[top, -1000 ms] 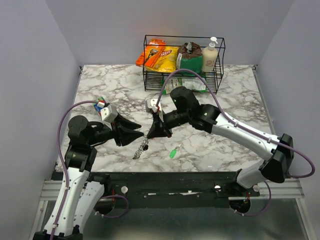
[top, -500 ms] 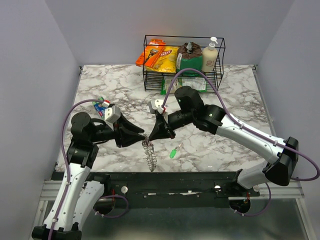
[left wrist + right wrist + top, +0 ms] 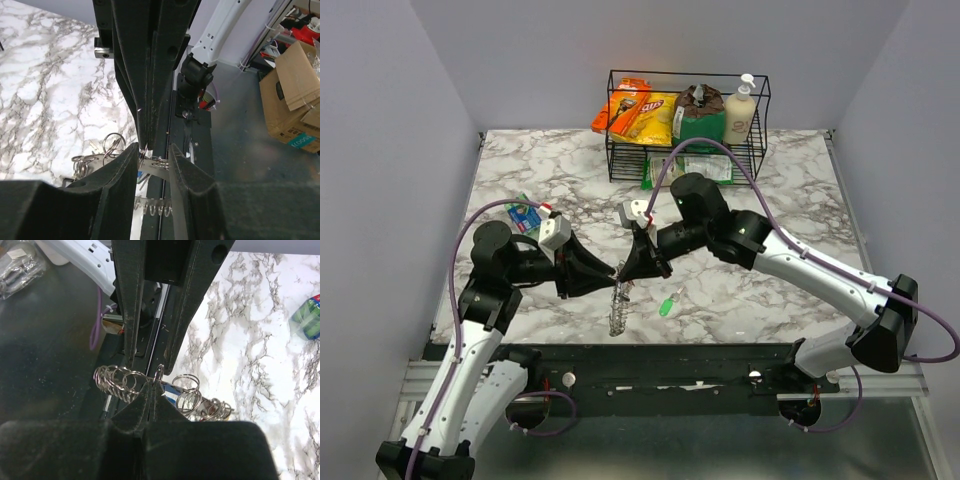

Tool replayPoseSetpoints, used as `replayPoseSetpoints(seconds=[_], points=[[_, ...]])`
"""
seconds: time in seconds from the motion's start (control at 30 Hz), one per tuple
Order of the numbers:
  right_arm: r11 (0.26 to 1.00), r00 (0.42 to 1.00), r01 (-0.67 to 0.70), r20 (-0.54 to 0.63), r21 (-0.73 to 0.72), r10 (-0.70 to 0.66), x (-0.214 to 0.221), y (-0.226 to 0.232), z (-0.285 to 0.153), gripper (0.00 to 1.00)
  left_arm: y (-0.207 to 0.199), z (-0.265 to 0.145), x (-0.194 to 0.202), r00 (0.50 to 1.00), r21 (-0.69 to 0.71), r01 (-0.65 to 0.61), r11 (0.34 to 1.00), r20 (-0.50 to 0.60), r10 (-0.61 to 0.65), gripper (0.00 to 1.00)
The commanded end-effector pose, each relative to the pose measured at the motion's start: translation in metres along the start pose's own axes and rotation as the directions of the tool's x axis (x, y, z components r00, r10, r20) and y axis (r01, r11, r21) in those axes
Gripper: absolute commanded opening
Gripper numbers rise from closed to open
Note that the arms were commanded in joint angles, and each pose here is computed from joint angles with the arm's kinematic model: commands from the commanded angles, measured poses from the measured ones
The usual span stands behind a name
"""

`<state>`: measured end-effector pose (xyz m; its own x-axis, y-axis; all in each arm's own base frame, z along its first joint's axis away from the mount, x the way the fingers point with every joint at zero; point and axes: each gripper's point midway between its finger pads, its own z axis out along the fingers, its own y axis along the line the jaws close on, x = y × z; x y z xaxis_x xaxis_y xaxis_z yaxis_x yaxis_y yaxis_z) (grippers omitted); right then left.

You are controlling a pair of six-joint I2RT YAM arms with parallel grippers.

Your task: Put the keys on the keyring

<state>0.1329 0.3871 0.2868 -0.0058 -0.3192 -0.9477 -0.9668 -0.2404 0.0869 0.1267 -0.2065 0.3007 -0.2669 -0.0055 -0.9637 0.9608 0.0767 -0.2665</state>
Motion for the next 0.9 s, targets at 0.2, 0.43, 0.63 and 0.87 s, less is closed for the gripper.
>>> replayPoseSetpoints(seconds=[0.2,0.43,0.63,0.87], points=[[0.998,0.996,0.067,0.058,0.017,-0.068,-0.016,0.001,-0.008,0.01,0.008,0.006,0.009,0.999,-0.029,0.011,1.000,-0.044,-0.012,0.31],[0.997,0.996,0.068,0.058,0.028,-0.070,-0.014,0.001,-0.010,0.00,0.012,0.007,0.010,0.998,-0.051,0.016,0.999,-0.058,-0.019,0.24],[0.997,0.996,0.070,0.061,0.034,-0.072,-0.014,0.001,-0.012,0.01,0.013,0.008,0.012,0.998,-0.048,0.028,0.998,-0.063,-0.031,0.16],[0.997,0.996,0.062,0.065,0.036,-0.064,-0.015,-0.001,-0.010,0.01,0.016,0.009,0.013,0.997,-0.066,0.041,0.997,-0.064,-0.045,0.00]])
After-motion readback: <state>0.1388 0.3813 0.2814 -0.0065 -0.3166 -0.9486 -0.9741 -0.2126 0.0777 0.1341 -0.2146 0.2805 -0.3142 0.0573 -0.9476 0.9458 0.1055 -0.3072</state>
